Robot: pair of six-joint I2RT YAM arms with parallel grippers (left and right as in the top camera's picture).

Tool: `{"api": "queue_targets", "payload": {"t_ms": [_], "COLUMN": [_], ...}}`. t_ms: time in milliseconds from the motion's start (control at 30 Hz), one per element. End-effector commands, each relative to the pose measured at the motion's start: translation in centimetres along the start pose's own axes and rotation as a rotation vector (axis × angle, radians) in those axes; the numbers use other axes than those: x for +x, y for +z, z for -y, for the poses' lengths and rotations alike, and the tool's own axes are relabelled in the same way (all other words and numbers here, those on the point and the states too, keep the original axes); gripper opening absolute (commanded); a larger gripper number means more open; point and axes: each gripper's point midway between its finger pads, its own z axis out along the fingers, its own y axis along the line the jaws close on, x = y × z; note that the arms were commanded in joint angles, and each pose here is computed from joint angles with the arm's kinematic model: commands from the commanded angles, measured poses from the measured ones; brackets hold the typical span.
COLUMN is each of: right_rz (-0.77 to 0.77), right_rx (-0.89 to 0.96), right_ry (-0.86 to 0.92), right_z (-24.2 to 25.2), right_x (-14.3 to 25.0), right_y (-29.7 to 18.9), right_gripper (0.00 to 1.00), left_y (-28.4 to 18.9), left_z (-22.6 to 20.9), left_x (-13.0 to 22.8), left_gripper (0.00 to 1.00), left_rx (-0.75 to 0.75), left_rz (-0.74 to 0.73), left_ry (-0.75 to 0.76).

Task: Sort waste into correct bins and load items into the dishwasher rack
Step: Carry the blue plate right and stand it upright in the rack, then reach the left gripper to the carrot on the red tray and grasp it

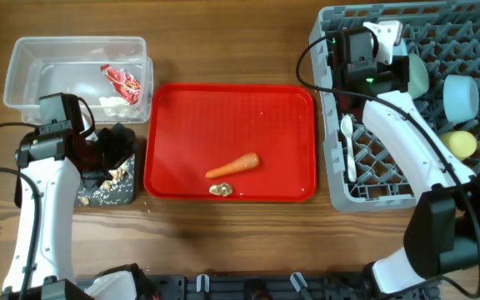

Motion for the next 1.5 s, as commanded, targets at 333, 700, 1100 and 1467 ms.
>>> {"api": "queue_targets", "payload": {"t_ms": [333,700,1100,1467], "right_rz": [-0.102,0.019,0.033,-0.174], "right_rx": [-0.636,-0.795,-0.880,-0.887], "right_ry": [-0.063,0.037,0.059,0.161], "right_z": [-9.6,-4.9,-0.9,-0.2], "right_x": [2.7,-0.1,1.2,4.5], "right_y": [-4.6,-10.6,-14.7,-13.6], "right_gripper": [0.09,0.63,0.78,0.96], "left_y": [-0.6,-0.6,-0.2,3.6], "left_z": [0.2,0.5,4.5,14.8], "left_x": [-0.5,-0.3,0.8,10.3], "left_gripper": [0.96,0.99,0.98,1.00], "left_rx": [0.012,0.029,0.110,0.243], "left_rz": [0.025,0.016,0.022,-0.042], "left_ry": [-0.005,-0.005,0.174,0.965]}}
